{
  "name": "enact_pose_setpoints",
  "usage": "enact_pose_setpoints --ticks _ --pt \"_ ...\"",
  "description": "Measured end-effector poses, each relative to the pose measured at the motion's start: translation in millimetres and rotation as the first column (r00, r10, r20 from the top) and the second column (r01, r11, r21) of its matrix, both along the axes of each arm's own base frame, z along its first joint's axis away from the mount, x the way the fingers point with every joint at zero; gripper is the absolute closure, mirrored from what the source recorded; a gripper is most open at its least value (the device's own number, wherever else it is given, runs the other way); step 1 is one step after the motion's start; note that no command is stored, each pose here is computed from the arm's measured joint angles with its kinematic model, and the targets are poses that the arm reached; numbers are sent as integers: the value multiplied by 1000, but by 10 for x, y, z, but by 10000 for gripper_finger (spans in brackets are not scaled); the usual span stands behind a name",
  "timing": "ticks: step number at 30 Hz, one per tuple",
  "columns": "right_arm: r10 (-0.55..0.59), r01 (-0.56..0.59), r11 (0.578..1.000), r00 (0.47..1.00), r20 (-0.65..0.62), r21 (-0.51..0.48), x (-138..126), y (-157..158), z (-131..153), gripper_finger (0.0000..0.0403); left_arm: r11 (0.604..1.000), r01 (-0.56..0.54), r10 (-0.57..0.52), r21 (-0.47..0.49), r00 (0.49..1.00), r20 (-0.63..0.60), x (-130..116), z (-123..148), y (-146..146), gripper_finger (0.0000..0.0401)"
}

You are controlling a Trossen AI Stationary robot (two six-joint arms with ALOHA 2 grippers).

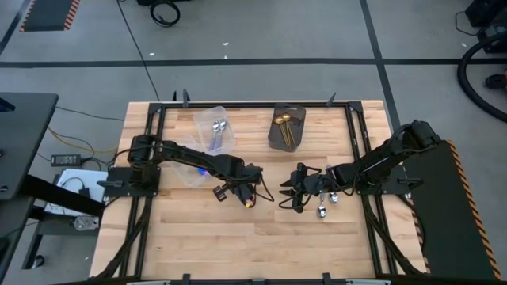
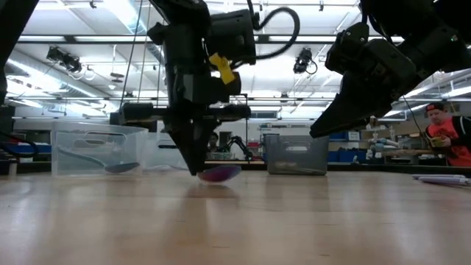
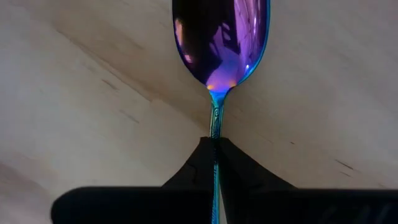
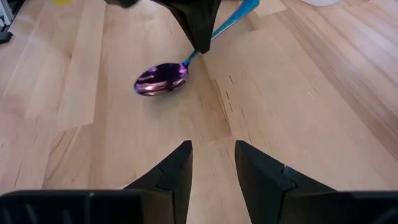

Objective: Sort silverware by color (type)
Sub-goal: Put the blue spoon into the left transparent bin

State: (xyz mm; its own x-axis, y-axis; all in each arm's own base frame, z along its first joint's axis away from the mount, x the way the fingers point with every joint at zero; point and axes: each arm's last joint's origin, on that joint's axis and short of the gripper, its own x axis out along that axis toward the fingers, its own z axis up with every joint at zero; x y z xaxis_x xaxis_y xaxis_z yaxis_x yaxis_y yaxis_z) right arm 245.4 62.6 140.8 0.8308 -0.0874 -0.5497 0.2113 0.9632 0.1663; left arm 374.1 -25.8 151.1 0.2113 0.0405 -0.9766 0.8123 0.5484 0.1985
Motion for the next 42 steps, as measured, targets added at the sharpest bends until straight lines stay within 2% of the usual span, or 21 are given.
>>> enact_pose_setpoints --ticks 9,16,24,29,31,37,42 --pt "0 0 1000 1000 7 2 4 1 5 273 997 -72 68 42 993 95 -125 412 -103 400" --pt "-13 13 1000 1000 16 -10 8 -3 12 273 980 -159 142 116 979 145 -308 689 -247 400" --pt "-11 12 1000 1000 28 -16 15 -1 22 273 952 -271 249 143 956 153 -480 813 -392 400" --pt "2 -1 999 999 36 -33 20 0 31 273 928 -280 254 247 958 133 -581 803 -485 400" --pt "3 -2 999 999 42 -36 24 -2 36 273 918 -299 272 262 953 134 -607 810 -495 400" --pt "6 -4 999 999 47 -40 28 -5 41 273 883 -378 351 279 925 144 -734 911 -467 400" --pt "5 -3 999 999 48 -47 29 -5 41 273 858 -431 387 280 900 201 -872 1089 -447 400"
